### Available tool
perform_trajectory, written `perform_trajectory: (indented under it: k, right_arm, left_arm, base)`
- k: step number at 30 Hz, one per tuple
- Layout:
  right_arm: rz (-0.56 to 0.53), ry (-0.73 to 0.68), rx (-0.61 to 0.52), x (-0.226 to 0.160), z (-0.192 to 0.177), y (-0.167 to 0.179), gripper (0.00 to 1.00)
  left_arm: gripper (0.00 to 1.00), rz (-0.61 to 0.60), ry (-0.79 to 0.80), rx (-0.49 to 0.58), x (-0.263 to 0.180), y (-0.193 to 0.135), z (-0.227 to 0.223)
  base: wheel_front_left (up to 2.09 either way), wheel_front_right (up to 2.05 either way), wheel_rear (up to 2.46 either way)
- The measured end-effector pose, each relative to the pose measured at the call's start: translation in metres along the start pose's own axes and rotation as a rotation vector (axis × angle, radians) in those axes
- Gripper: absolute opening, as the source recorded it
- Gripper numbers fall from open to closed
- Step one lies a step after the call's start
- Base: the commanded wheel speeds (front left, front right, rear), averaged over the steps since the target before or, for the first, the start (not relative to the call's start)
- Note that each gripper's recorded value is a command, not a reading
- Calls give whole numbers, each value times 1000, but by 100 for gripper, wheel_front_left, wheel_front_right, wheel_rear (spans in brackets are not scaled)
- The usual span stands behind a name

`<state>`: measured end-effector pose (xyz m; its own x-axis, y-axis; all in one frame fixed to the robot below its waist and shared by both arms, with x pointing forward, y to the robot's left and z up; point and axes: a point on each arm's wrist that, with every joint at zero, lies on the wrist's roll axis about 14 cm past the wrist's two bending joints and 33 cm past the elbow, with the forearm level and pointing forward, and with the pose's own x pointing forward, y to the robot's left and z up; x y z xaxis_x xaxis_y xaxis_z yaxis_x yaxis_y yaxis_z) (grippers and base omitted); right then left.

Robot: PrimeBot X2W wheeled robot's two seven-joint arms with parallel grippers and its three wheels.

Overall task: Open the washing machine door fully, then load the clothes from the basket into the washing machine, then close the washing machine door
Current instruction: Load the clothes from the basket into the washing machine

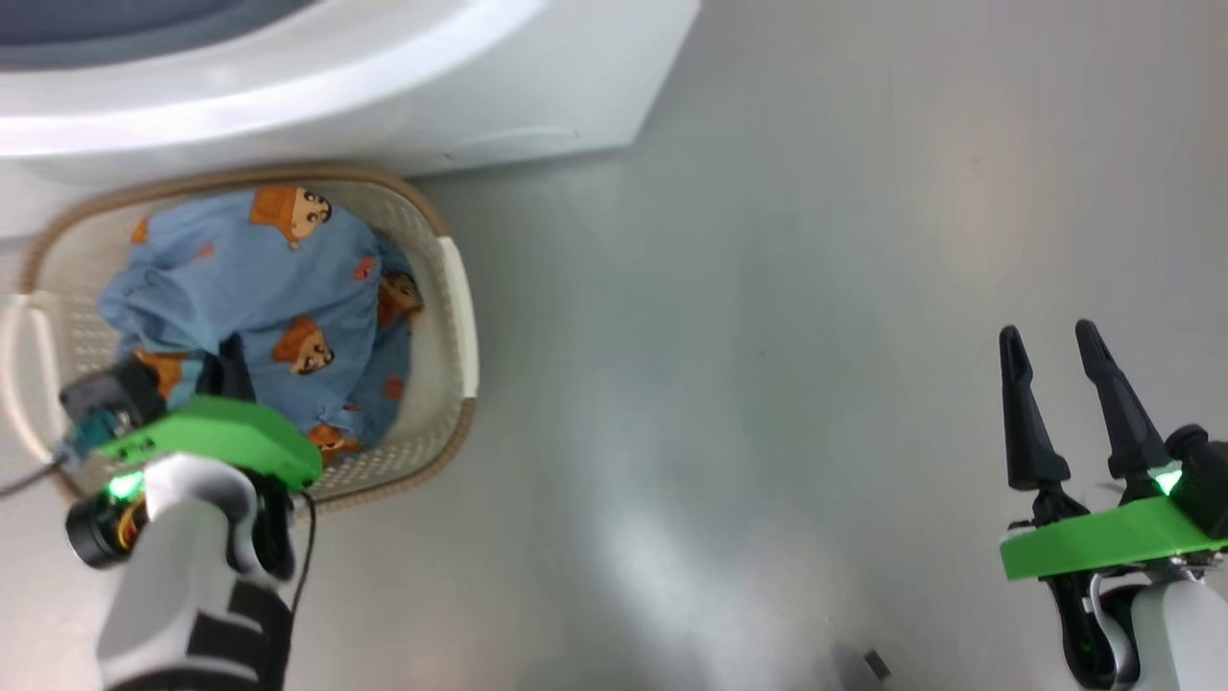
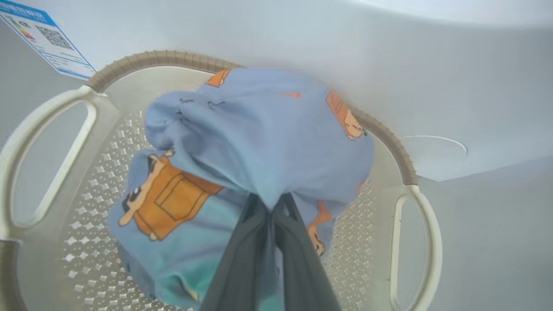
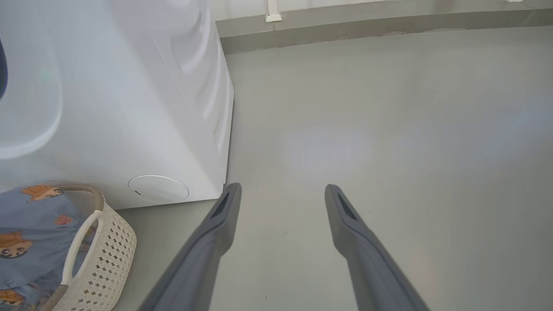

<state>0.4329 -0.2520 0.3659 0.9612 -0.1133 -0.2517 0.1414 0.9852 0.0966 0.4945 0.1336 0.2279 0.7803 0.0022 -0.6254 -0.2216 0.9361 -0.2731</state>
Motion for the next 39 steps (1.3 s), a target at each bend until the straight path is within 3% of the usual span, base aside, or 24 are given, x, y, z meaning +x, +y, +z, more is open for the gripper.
perform_trajectory:
  k: [9,25,39]
  right_arm:
    - [76,-69,-38,-21,31,22,100]
    - [112,-173,-72,-96,66,36,100]
    - [141,-295,-99,-131,97,46,100]
  left_arm:
    - [0,-35,-235,0,-78,8,57]
    - [0,-79,-493,-10,-225,15,87]
    - [0,-151,-710,8,-303,7,116]
  base:
    - [0,0,0]
    - [0,0,0]
    - [0,0,0]
